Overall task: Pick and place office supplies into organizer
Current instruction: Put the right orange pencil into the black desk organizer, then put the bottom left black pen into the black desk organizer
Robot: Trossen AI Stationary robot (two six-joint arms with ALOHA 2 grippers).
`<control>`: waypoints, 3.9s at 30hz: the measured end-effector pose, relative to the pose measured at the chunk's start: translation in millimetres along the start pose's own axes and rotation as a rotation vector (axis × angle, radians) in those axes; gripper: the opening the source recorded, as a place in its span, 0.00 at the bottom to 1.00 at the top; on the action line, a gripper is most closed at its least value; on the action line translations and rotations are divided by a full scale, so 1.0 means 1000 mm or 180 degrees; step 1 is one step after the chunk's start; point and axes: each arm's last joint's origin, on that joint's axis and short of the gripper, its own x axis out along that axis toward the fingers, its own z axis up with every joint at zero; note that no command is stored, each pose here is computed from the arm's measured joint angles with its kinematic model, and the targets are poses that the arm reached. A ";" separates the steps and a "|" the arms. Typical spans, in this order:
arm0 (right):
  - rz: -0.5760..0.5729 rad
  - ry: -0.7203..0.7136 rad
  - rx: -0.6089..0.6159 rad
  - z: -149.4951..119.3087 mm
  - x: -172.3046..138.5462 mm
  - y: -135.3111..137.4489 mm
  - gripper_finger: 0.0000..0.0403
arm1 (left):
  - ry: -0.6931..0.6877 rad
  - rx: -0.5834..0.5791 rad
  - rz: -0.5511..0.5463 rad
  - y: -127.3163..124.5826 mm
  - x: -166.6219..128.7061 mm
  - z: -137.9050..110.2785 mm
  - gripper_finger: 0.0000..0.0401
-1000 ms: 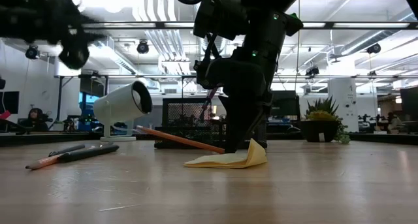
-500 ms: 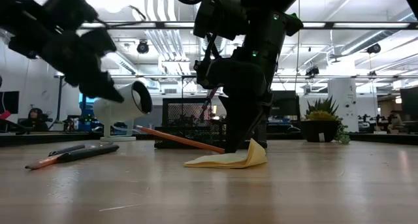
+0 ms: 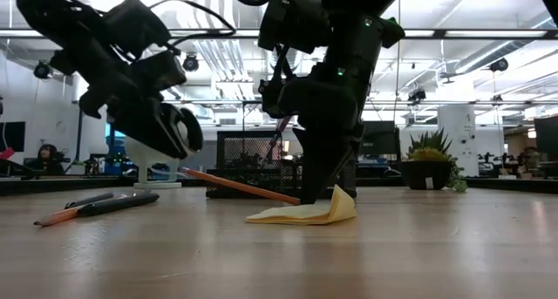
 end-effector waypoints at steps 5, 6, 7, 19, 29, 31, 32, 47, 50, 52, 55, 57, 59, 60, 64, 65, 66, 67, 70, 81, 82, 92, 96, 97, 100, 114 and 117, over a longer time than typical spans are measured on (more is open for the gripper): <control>0.0000 -0.0002 -0.0035 0.000 0.000 0.000 0.02 | 0.0061 0.0111 -0.0002 0.000 0.006 0.000 0.27; 0.0000 -0.0003 -0.0036 0.000 0.000 0.000 0.02 | 0.0062 0.0146 -0.0003 0.000 0.007 0.000 0.27; 0.0000 -0.0003 -0.0037 0.000 0.000 0.000 0.02 | 0.0082 0.0156 -0.0003 0.001 0.008 0.000 0.27; -0.0001 -0.0006 -0.0050 0.000 0.000 0.000 0.02 | 0.0116 0.0195 -0.0019 0.001 0.021 -0.003 0.27; -0.0003 -0.0007 -0.0059 0.000 0.000 0.000 0.02 | 0.0122 0.0242 -0.0157 0.000 0.022 -0.004 0.25; -0.0003 -0.0008 -0.0059 0.000 0.000 0.000 0.02 | 0.0125 0.0240 -0.0193 0.000 0.022 -0.004 0.21; -0.0003 -0.0008 -0.0059 0.000 0.000 0.000 0.02 | 0.0121 0.0246 -0.0214 -0.001 0.022 -0.004 0.19; -0.0051 -0.0046 -0.0051 0.000 -0.001 0.000 0.02 | 0.0325 0.0523 -0.0200 -0.001 0.015 -0.002 0.03; -0.0181 -0.0153 -0.0079 0.000 -0.007 0.003 0.02 | 0.0475 0.0657 0.0019 0.001 0.003 0.009 0.02; -0.0269 -0.0226 -0.0081 0.000 -0.012 0.004 0.02 | 0.0580 0.0770 0.0132 0.002 -0.010 0.018 0.02; -0.0545 -0.0298 0.0035 -0.003 -0.020 0.005 0.02 | 0.0669 0.0916 0.0337 0.004 -0.034 0.037 0.02; -0.0694 -0.0320 0.0109 -0.006 -0.024 0.005 0.02 | 0.0707 0.0998 0.0443 0.004 -0.053 0.051 0.02; -0.0782 -0.0354 0.0179 -0.007 -0.028 0.005 0.02 | 0.0642 0.1071 0.0541 0.005 -0.074 0.067 0.02; -0.0803 -0.0368 0.0197 -0.008 -0.030 0.005 0.02 | 0.0649 0.1128 0.0609 0.005 -0.085 0.073 0.02; -0.0902 -0.0446 0.0238 -0.007 -0.034 0.004 0.02 | 0.0863 0.1433 0.1036 0.008 -0.117 0.094 0.02; -0.0948 -0.0485 0.0256 -0.007 -0.035 0.004 0.02 | 0.0970 0.1531 0.1113 0.009 -0.121 0.097 0.02; -0.0999 -0.0513 0.0281 -0.007 -0.036 0.004 0.02 | 0.1047 0.1627 0.1181 0.010 -0.125 0.102 0.02; -0.1027 -0.0537 0.0309 -0.007 -0.036 0.003 0.02 | 0.1148 0.1720 0.1211 0.010 -0.127 0.105 0.02; -0.1061 -0.0583 0.0371 -0.007 -0.037 0.003 0.02 | 0.1410 0.1913 0.1173 0.011 -0.124 0.114 0.02; -0.1045 -0.0699 0.0722 -0.008 -0.037 0.007 0.02 | 0.2166 0.2652 0.1174 0.018 -0.076 0.135 0.02; -0.1055 -0.0715 0.0726 -0.009 -0.037 0.008 0.02 | 0.2209 0.2693 0.1150 0.018 -0.071 0.135 0.02; -0.1055 -0.0725 0.0722 -0.010 -0.037 0.010 0.02 | 0.2331 0.2836 0.1002 0.011 -0.048 0.133 0.12; -0.1071 -0.0735 0.0716 -0.010 -0.037 0.010 0.02 | 0.1855 0.2729 0.1108 0.005 -0.055 0.143 0.21; -0.1091 -0.0750 0.0710 -0.010 -0.037 0.010 0.02 | 0.1723 0.2707 0.1159 0.004 -0.058 0.147 0.24; -0.1115 -0.0770 0.0708 -0.009 -0.037 0.010 0.02 | 0.1419 0.2598 0.1314 0.003 -0.067 0.154 0.31; -0.0525 -0.1076 -0.0017 0.008 -0.037 0.026 0.02 | 0.0587 -0.0053 0.0941 -0.012 -0.154 0.100 0.40; -0.0458 -0.1242 -0.0010 0.017 -0.039 0.025 0.02 | 0.0404 -0.0520 0.0901 -0.016 -0.163 0.082 0.40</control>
